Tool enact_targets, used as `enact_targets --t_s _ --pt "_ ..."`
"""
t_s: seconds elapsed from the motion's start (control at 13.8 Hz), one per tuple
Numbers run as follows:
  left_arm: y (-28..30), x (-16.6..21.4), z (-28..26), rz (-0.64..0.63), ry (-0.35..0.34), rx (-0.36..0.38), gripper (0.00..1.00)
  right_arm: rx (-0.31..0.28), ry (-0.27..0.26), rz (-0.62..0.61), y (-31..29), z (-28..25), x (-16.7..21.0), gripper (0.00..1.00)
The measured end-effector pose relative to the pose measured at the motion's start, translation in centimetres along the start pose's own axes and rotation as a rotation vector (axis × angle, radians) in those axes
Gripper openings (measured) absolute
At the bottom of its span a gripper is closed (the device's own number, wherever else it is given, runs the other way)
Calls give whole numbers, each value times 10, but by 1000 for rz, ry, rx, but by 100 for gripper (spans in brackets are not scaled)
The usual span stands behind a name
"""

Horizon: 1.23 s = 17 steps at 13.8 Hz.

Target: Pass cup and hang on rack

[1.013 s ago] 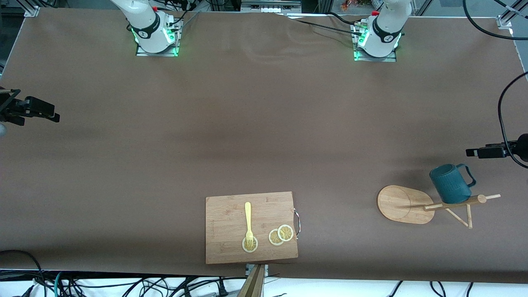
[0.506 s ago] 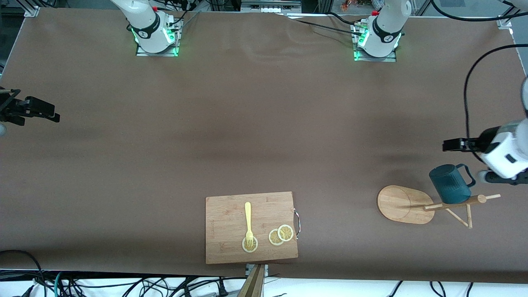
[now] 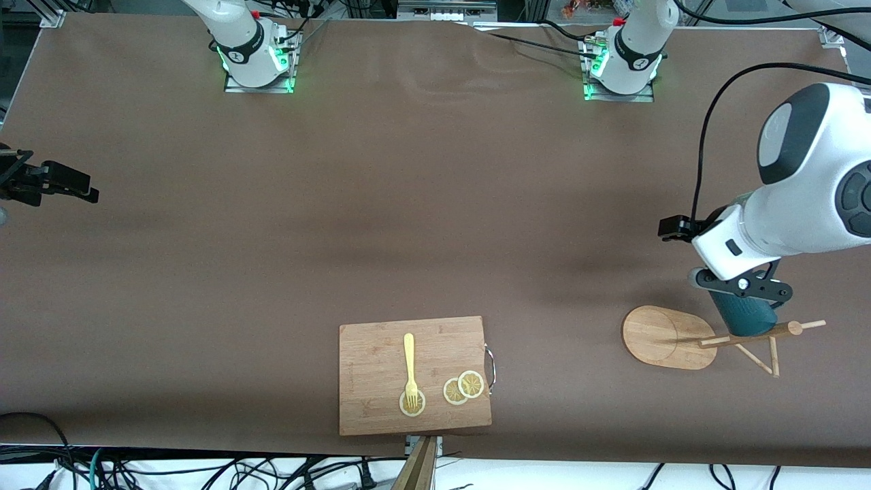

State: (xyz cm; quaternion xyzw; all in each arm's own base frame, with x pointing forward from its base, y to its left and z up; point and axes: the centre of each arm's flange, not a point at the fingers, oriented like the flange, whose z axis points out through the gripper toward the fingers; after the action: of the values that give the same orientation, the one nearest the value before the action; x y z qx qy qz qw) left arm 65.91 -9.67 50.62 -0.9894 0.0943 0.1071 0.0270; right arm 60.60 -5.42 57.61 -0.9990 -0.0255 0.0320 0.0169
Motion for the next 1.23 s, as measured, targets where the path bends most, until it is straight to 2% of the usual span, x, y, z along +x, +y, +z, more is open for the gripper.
enact_targets --t_s 0.22,0.51,0.72,0.94,1.23 --pt "6 -15 -35 7 67 10 100 0 0 0 0 0 0 100" --pt "19 -59 -91 9 174 40 100 0 0 1 0 0 0 100" --pt "-28 -84 -76 10 237 19 100 0 0 2 1 0 0 100" --pt "-61 -104 -39 -21 219 11 100 0 0 2 1 0 0 100" --pt "-64 -104 -24 -31 200 7 100 0 0 3 1 0 0 100"
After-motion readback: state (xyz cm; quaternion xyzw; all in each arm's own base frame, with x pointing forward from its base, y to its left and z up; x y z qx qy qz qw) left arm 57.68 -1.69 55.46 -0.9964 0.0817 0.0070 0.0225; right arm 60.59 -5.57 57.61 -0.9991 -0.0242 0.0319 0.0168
